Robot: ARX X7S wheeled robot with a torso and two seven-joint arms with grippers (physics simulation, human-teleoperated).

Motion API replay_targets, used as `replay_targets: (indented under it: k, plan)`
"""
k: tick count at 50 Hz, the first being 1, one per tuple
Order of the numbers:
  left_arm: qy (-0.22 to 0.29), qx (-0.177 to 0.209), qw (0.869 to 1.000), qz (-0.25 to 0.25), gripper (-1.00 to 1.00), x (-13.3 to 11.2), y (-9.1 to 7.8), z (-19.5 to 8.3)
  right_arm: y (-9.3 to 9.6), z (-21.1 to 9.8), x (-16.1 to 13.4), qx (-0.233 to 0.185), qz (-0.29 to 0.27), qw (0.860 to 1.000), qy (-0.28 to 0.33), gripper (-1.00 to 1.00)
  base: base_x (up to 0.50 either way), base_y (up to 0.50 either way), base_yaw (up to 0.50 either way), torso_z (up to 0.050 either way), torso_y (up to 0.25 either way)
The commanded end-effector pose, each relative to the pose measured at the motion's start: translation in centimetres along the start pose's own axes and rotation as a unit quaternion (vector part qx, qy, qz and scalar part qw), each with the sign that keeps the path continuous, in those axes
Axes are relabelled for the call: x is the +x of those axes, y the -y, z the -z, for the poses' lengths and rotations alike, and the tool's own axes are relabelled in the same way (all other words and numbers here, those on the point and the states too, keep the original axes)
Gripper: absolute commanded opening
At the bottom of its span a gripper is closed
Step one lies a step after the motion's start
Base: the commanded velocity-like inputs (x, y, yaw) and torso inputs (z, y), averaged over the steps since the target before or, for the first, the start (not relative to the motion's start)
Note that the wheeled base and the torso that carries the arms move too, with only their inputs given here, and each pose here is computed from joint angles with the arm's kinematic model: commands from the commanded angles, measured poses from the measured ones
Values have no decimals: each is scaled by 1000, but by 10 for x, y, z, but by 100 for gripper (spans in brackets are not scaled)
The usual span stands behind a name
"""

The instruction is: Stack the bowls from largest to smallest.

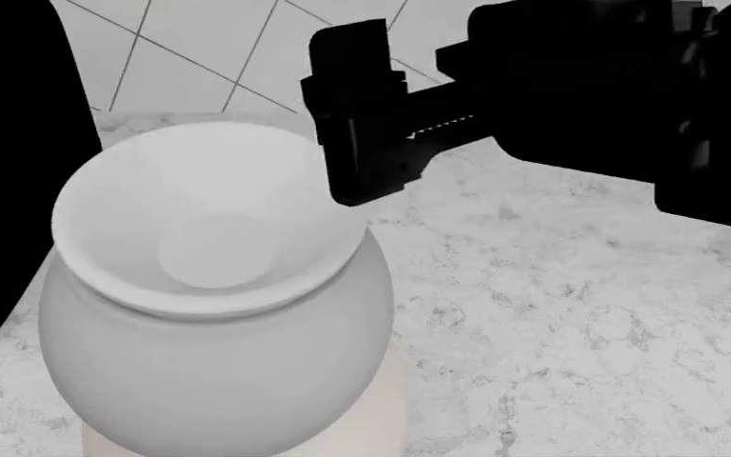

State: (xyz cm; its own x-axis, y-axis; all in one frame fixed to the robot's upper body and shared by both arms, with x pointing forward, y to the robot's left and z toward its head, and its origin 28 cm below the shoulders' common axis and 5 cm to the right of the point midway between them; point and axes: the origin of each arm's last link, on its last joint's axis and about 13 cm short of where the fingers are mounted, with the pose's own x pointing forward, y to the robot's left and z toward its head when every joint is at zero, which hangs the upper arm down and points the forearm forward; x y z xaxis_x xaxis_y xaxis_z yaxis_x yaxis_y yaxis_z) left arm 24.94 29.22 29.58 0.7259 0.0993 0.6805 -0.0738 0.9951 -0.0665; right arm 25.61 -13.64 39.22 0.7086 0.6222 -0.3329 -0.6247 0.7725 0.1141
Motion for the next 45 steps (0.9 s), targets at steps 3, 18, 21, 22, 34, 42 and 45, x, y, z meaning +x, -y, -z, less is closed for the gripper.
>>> replay_targets:
  k: [3,18,21,22,34,42,45]
  plan:
    - [14,17,1000,-7,100,2,-3,-4,-2,-6,-41,-19,43,998,44,100,0,0,0,0,0]
    - [24,-5,1000,8,100,-2,-2,-26,-6,19,-103,10,141,982,122,100,0,0,0,0,0]
    - [25,-4,1000,12,100,-3,-2,-29,-5,25,-113,15,158,978,133,100,0,0,0,0,0]
    - [26,-3,1000,13,100,-3,-2,-30,-4,28,-114,14,172,977,129,100,0,0,0,0,0]
    - [36,5,999,14,100,-1,-6,-37,-2,35,-140,28,240,956,166,100,0,0,0,0,0]
    - [42,16,999,-4,100,3,-16,-40,-1,43,-156,38,278,942,183,100,0,0,0,0,0]
    - [47,20,999,-14,100,4,-19,-46,-2,45,-164,40,292,936,190,100,0,0,0,0,0]
